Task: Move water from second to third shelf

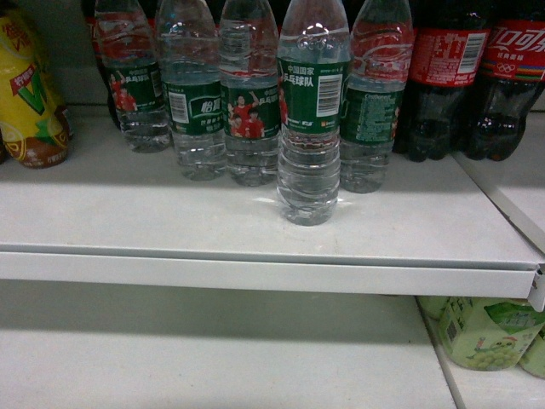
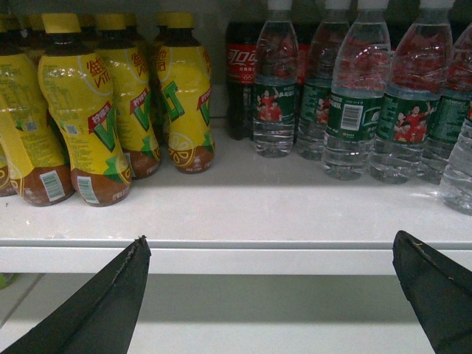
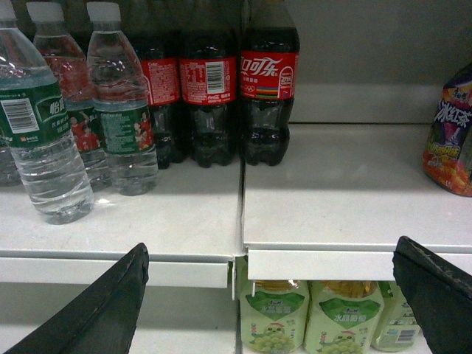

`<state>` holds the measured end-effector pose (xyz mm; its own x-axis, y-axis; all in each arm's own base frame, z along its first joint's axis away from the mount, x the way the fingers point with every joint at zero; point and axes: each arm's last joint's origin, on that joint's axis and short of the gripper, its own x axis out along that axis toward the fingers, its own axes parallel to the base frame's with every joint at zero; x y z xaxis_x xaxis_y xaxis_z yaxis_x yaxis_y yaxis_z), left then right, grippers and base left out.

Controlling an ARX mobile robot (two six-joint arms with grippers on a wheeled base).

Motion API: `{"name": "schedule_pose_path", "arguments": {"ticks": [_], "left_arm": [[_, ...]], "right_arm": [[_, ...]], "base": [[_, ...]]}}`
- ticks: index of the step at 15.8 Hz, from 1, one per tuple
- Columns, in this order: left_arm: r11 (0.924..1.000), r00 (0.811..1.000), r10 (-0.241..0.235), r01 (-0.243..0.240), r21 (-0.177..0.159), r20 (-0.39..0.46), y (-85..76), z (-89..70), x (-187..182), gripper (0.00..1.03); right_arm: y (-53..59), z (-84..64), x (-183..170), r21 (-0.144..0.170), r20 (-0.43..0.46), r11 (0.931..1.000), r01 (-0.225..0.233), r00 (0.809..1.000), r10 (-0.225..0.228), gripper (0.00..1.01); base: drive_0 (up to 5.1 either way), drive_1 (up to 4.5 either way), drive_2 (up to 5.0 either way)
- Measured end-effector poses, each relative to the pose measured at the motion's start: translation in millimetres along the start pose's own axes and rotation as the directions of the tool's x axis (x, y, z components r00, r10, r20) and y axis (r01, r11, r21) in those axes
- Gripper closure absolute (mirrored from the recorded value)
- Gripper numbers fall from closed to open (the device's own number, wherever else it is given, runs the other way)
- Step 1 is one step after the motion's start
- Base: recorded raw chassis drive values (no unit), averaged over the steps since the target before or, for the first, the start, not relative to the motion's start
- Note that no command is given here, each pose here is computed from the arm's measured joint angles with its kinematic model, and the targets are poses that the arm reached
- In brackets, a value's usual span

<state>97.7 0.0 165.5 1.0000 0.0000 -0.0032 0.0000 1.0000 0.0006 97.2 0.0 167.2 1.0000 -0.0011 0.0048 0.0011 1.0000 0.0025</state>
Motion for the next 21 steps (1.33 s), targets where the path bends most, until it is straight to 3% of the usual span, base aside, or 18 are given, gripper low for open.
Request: {"name": "schedule_pose_path", "arguments": {"ticks": [21], "left_arm": [[1.0000, 1.000, 0.000, 0.000, 0.000, 0.000, 0.0, 0.0, 0.0, 0.05]], "right_arm": [[0.0, 0.0, 0.0, 0.000, 0.000, 1.0000, 0.000, 1.000, 0.000, 0.03]], "base": [[0.0, 0.00, 0.0]]}}
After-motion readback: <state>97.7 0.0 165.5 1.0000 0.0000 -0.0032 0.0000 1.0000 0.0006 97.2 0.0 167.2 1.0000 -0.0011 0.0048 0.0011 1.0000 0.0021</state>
